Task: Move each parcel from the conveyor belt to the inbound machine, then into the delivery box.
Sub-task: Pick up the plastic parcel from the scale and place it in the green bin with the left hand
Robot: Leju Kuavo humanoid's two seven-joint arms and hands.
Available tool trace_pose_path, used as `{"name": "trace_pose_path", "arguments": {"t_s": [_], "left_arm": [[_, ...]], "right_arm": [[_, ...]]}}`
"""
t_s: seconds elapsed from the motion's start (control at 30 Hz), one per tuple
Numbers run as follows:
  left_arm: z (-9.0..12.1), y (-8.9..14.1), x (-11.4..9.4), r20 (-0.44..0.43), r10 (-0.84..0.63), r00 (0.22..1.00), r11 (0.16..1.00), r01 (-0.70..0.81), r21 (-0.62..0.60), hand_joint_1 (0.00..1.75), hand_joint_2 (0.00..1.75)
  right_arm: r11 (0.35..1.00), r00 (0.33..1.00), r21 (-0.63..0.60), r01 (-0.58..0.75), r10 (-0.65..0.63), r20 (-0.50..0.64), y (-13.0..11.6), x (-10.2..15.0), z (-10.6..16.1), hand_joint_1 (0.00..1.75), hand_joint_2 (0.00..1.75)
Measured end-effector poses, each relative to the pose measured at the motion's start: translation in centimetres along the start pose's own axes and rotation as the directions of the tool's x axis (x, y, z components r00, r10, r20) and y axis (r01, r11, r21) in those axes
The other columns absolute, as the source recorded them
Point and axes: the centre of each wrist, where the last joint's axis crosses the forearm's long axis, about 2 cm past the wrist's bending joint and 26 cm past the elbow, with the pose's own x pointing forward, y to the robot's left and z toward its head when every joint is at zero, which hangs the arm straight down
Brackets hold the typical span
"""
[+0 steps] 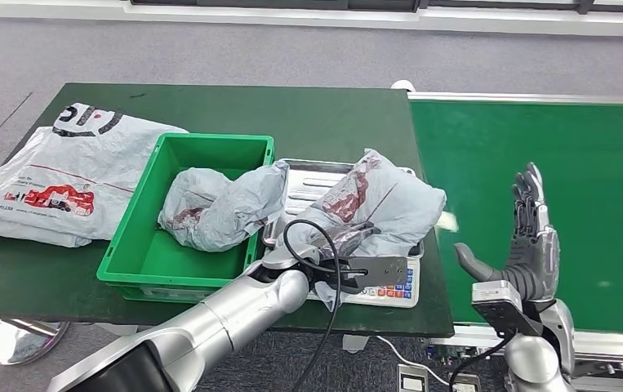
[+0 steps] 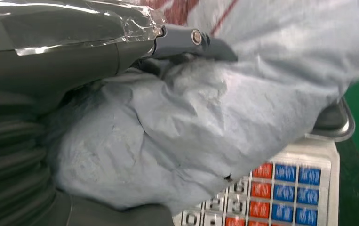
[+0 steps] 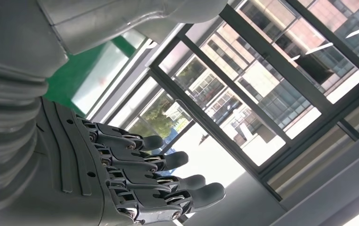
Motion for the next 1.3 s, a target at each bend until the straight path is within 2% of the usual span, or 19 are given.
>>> {"name": "trace_pose_path", "arguments": {"t_s": [0.17,0.37,0.63,0.73,0.83,0.9,1.03,1.1,1.23,1.3], "left_arm": [[0.1,0.2,-0.4,0.106,-0.003,0.994,0.996,-0.007,0.093,1.75,1.75],[0.5,0.0,-0.6,0.353,0.014,0.936,0.944,-0.129,0.305,1.75,1.75],[1.4,0.7,-1.3,0.489,0.036,0.871,0.867,-0.270,0.418,1.75,1.75],[1.8,0.7,-1.5,0.573,0.003,0.819,0.806,-0.342,0.484,1.75,1.75],[2.7,1.4,-1.2,0.649,-0.100,0.754,0.689,-0.418,0.592,1.75,1.75],[3.3,2.2,-0.8,0.665,-0.150,0.732,0.637,-0.443,0.631,1.75,1.75],[4.1,2.7,-0.5,0.678,-0.182,0.712,0.602,-0.464,0.649,1.75,1.75],[4.6,2.9,-0.4,0.670,-0.211,0.712,0.559,-0.474,0.680,1.75,1.75],[6.3,4.3,-0.1,0.616,-0.317,0.722,0.376,-0.501,0.780,1.75,1.75],[7.3,5.1,-0.1,0.585,-0.371,0.721,0.310,-0.498,0.810,1.75,1.75]], "right_arm": [[1.000,1.000,-0.006,-0.008,0.008,0.001,-0.4,-0.2,0.2,0.00,1.75],[0.999,1.000,-0.021,-0.032,0.032,-0.002,-1.0,-0.4,0.1,0.00,1.75],[0.997,0.998,-0.043,-0.061,0.062,0.013,-1.0,-0.4,-0.2,0.00,1.75],[0.997,0.998,-0.053,-0.061,0.062,0.011,-1.0,-0.4,-0.3,0.00,1.75],[0.997,0.998,-0.062,-0.054,0.055,0.009,-1.0,-0.4,-0.3,0.00,1.75],[0.996,0.999,-0.067,-0.053,0.053,0.009,-1.1,-0.4,-0.4,0.00,1.75],[0.996,0.999,-0.071,-0.051,0.052,0.010,-1.1,-0.4,-0.4,0.00,1.75],[0.996,0.999,-0.073,-0.049,0.050,0.011,-1.1,-0.4,-0.4,0.00,1.75],[0.995,0.999,-0.089,-0.043,0.044,0.011,-1.2,-0.5,-0.4,0.00,1.75],[0.995,0.999,-0.096,-0.037,0.039,0.012,-1.3,-0.6,-0.4,0.00,1.75]]}}
